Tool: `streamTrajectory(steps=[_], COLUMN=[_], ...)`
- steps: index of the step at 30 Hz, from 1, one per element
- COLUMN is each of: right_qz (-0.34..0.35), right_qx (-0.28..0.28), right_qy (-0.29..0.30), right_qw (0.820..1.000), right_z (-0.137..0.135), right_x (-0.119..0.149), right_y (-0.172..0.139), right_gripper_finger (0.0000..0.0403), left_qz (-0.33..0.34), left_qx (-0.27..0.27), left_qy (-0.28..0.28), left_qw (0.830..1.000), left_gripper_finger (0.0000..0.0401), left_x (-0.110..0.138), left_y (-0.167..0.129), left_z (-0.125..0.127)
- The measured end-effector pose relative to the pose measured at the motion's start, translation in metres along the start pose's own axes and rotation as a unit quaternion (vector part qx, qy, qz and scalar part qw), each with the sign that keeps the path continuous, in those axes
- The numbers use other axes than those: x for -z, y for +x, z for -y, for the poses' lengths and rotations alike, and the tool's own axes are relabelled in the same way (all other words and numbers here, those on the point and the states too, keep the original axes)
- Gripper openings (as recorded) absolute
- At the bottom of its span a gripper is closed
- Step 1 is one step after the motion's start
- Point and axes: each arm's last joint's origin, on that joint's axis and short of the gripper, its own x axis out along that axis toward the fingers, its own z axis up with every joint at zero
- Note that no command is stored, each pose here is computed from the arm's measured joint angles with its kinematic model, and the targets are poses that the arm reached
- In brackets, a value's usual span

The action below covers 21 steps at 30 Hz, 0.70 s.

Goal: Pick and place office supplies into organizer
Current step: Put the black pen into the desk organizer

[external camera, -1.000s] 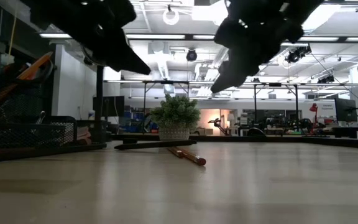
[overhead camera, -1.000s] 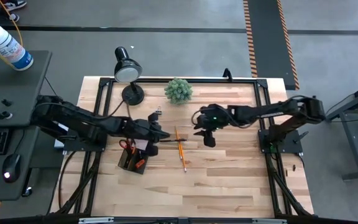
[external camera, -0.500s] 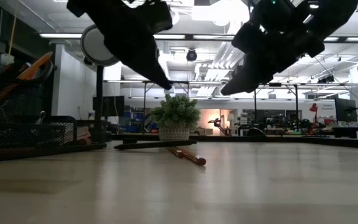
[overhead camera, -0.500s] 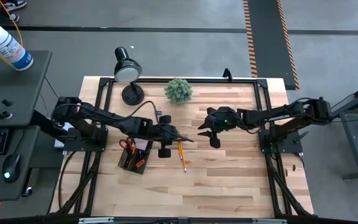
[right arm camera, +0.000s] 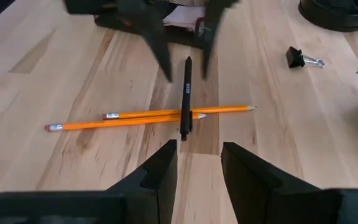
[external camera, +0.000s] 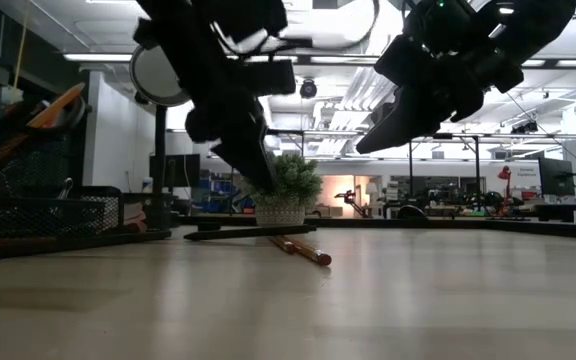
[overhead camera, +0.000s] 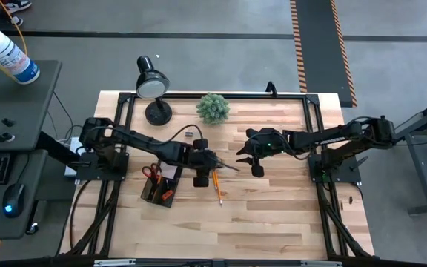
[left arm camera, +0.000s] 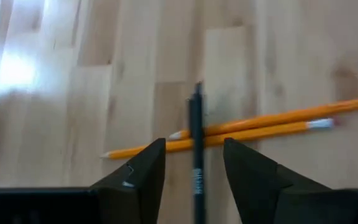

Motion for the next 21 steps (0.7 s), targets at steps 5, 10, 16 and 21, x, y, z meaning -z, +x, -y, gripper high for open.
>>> streamTrajectory(steps=[5,10,16,21], right_qz=[0.001,0.001,0.003,0.006], right_qx=[0.000,0.000,0.000,0.000], right_qy=[-0.001,-0.001,-0.002,-0.002], right_qw=[1.000,1.000,1.000,1.000], right_z=[0.000,0.000,0.000,0.000], right_x=[0.000,0.000,-0.001,-0.001], right_y=[0.000,0.000,0.000,0.000], right_gripper_finger=[0.0116,0.0116,0.0116,0.0116], left_qz=[-0.015,-0.025,-0.023,-0.020], left_qx=[-0.004,0.000,0.011,0.012], left_qy=[-0.016,-0.015,-0.013,-0.013], left_qw=[1.000,1.000,1.000,1.000], left_gripper_finger=[0.0156,0.0157,0.0157,0.0157], left_x=[0.003,0.006,0.007,0.006], left_y=[0.011,0.022,0.029,0.029], left_z=[-0.010,-0.009,-0.006,-0.006])
